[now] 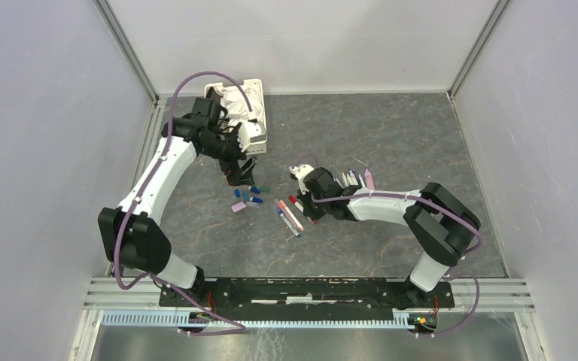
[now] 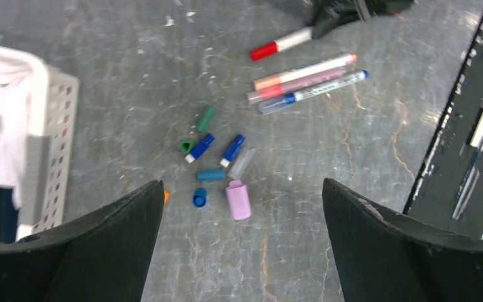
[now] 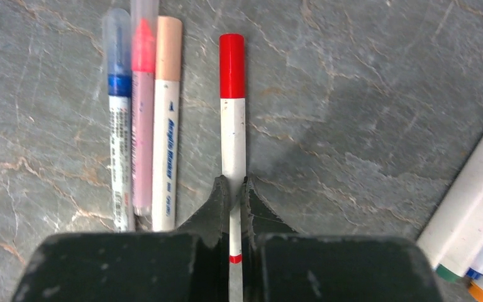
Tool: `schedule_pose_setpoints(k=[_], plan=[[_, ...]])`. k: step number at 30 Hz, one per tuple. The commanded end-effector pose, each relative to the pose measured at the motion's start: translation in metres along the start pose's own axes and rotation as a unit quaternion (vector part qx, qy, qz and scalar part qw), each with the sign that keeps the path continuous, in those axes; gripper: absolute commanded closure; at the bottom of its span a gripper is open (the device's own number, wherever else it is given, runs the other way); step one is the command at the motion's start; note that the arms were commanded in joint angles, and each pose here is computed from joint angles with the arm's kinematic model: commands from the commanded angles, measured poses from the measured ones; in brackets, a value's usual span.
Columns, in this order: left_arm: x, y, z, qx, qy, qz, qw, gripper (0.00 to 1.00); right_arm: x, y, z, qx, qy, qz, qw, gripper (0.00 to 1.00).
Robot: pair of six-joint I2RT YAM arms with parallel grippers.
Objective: Open the pen caps
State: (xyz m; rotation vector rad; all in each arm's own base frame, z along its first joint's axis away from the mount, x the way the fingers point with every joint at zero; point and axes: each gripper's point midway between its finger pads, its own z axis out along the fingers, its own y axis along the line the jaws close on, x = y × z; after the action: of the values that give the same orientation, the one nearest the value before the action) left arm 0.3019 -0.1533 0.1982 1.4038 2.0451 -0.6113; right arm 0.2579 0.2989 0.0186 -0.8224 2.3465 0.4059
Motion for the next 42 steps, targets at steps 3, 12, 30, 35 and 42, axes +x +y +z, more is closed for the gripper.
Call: schedule_pose_setpoints(k=[3,12,30,35,42], plan=[[0.001,-0.044,0.019,0.092,-0.026,0.089,0.991,0.00,-0.029,0.014,-0.034,-0.092,-0.031,0.001,0.995,1.00],[0.002,-0.085,0.053,0.170,-0.004,0.152,0.974,0.00,-0.048,0.061,-0.082,-0.272,-0.052,-0.013,0.961,1.00],[-0.005,-0.118,0.048,0.249,0.005,0.169,0.954,0.12,-0.079,0.090,-0.102,-0.376,-0.052,-0.005,0.925,1.00],[-0.003,-0.118,0.051,0.268,0.023,0.149,0.951,0.15,-0.079,0.092,-0.108,-0.380,-0.056,-0.006,0.923,1.00],[-0.005,-0.119,0.049,0.269,0.021,0.151,0.951,0.18,-0.075,0.091,-0.112,-0.379,-0.051,-0.013,0.924,1.00]])
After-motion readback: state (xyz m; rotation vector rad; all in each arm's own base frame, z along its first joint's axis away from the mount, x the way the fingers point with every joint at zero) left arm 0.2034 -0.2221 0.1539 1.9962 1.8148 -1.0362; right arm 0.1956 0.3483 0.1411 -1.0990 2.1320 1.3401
